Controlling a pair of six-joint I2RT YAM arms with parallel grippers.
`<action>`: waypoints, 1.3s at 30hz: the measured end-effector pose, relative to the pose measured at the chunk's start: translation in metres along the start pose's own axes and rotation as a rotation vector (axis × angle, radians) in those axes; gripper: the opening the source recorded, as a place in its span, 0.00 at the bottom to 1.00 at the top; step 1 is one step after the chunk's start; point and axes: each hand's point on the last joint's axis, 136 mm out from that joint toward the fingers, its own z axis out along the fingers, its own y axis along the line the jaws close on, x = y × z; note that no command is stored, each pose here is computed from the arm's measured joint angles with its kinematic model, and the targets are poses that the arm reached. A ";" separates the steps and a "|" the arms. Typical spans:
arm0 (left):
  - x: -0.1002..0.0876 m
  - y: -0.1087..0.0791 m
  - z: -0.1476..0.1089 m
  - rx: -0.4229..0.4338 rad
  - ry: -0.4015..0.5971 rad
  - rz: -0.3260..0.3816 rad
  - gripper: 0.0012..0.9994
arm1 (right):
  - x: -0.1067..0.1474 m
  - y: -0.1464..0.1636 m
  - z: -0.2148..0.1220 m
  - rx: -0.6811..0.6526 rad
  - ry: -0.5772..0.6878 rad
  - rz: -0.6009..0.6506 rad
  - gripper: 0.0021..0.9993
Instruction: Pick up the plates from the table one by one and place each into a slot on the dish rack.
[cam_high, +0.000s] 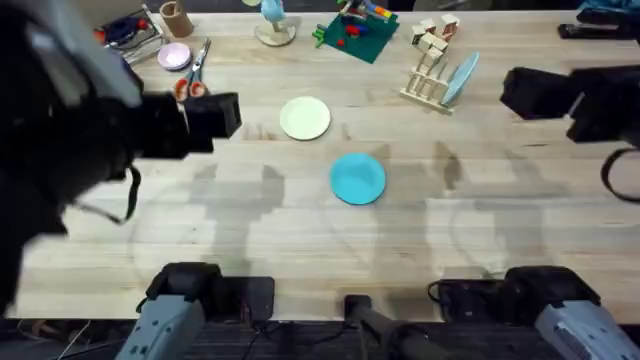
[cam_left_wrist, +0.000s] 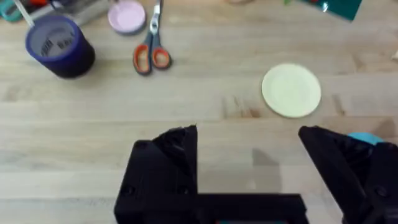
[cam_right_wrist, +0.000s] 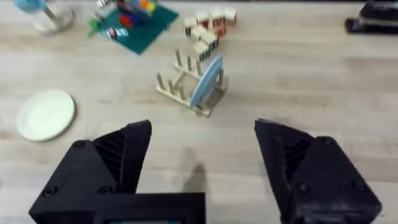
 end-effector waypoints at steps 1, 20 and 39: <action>-0.001 0.000 0.005 0.001 0.039 0.000 0.99 | 0.002 0.000 0.005 0.000 0.035 -0.007 1.00; 0.004 -0.008 0.072 0.046 0.334 -0.015 0.99 | 0.025 -0.002 0.056 -0.003 0.341 -0.025 1.00; -0.025 -0.030 0.079 0.177 0.212 -0.006 0.04 | 0.025 -0.002 0.056 -0.003 0.342 -0.025 1.00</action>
